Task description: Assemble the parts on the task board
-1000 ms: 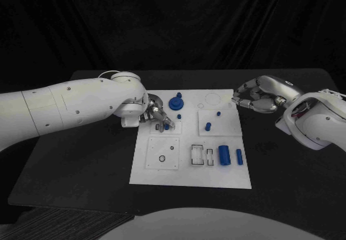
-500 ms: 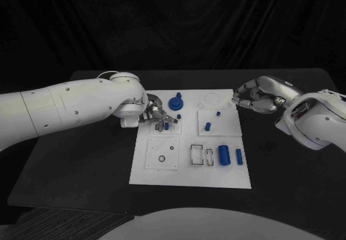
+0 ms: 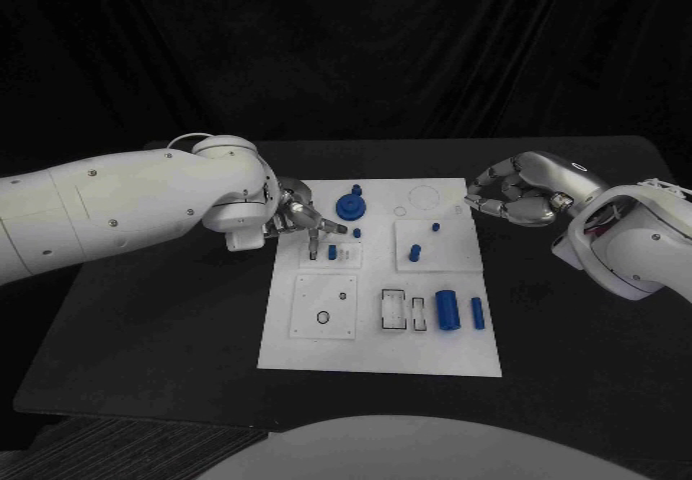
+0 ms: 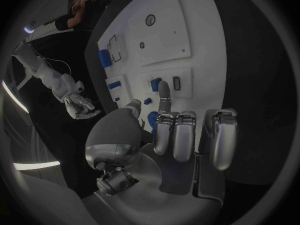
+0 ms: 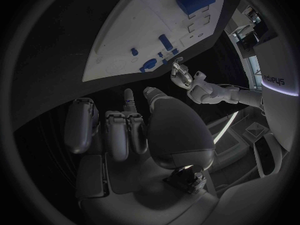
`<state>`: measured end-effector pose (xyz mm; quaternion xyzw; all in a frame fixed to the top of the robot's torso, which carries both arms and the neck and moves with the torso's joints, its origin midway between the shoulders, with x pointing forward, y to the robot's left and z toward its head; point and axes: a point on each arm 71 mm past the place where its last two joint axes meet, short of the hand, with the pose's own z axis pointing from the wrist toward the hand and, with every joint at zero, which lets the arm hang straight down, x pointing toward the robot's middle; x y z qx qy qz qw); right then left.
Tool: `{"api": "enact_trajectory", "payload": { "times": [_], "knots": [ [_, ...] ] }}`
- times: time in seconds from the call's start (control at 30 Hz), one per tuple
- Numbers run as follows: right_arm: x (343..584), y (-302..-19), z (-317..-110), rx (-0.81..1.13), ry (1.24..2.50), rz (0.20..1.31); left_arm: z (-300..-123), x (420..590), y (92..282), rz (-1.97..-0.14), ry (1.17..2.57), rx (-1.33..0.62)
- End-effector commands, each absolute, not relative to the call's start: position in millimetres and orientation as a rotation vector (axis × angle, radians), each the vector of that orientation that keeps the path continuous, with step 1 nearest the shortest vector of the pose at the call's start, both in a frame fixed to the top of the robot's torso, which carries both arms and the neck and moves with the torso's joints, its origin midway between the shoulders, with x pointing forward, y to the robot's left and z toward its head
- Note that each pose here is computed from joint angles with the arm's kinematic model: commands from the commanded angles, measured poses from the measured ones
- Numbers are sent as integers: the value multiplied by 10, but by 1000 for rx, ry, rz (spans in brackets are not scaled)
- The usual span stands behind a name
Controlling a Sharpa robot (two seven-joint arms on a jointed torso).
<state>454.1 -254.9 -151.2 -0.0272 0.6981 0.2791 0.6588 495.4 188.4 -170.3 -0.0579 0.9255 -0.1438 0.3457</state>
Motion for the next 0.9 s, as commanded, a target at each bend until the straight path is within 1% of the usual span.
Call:
{"api": "enact_trajectory", "payload": {
  "times": [0.03, 0.17, 0.3, 0.43, 0.63, 0.9],
  "knots": [
    [4540, -2567, -1513, -46, 1574, 620, -1552, 4976, 1907, -393, 2351, -171],
    [4541, -2570, -1514, -45, 1574, 619, -1411, 4997, 1984, -392, 2322, -177],
    [4546, -2570, -1515, -46, 1574, 619, -1347, 5044, 2028, -391, 2303, -186],
    [4549, -2563, -1516, -48, 1574, 620, -1328, 5112, 2064, -375, 2302, -193],
    [4551, -2564, -1519, -49, 1577, 620, -1313, 5271, 2167, -338, 2291, -227],
    [4553, -2563, -1527, -51, 1583, 619, -1313, 5433, 2273, -296, 2286, -264]
  ]
}}
